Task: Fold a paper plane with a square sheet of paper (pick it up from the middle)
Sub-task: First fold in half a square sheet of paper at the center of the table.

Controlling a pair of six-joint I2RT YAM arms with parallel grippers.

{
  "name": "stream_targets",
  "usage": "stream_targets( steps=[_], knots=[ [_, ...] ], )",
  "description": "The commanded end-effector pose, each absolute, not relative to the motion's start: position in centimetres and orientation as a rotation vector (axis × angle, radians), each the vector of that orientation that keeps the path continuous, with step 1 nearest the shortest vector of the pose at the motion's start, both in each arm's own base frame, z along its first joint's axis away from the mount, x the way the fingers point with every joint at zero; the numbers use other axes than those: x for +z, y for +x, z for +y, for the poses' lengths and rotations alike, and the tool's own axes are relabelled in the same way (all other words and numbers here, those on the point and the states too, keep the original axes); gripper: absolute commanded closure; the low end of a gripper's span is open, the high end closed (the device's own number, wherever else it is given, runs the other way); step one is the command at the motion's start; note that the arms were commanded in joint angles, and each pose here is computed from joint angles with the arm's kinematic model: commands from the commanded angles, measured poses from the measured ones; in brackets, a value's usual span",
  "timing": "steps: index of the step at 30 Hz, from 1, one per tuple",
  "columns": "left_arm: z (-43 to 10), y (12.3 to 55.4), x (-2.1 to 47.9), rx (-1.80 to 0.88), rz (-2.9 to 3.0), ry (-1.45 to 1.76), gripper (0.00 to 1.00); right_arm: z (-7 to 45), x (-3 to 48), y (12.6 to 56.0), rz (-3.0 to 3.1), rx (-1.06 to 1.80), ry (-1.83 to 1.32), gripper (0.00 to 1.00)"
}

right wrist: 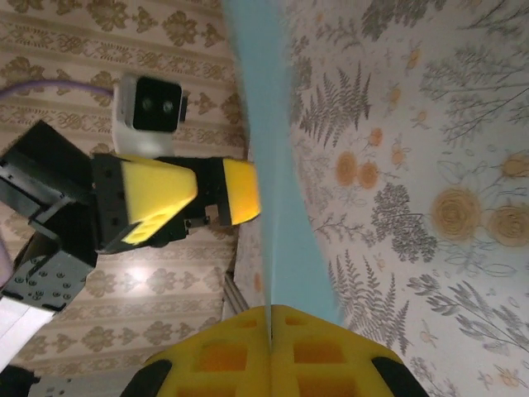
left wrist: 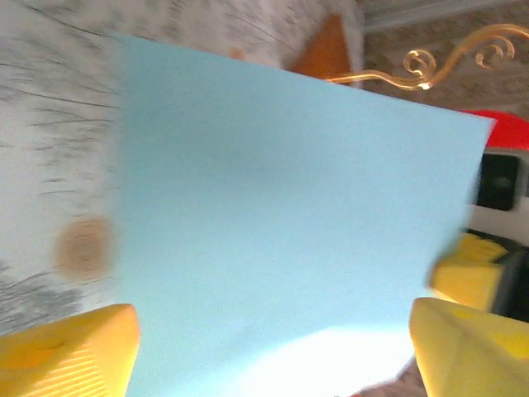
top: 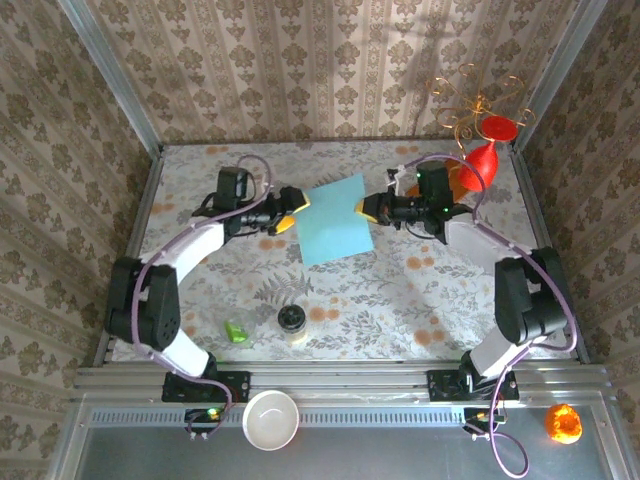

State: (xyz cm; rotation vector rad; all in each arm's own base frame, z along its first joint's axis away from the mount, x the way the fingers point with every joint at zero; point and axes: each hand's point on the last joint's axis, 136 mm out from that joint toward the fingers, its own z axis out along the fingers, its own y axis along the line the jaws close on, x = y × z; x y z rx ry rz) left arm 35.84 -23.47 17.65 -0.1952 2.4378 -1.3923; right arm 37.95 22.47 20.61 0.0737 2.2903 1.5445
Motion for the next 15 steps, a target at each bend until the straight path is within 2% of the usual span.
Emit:
stream_targets(
  steps=[1,3,8,15],
  knots=[
    [-19.3,35.1,16.0,-1.146,2.453,-0.330,0.05,20.8,22.6,37.4,2.322,1.355,0.050,1.00],
    [-18.0,34.3,16.0,-1.092,2.437,-0.361,0.00,20.1,23.0,36.9,2.362,1.273,0.057,1.00],
    [-16.0,32.5,16.2,-1.036,2.396,-0.411,0.00,19.5,23.3,35.8,2.456,1.111,0.076,0.99],
    [-16.4,32.2,15.8,-1.069,2.410,-0.398,0.00,23.6,20.7,36.9,2.567,1.002,0.087,1.00]
  ],
)
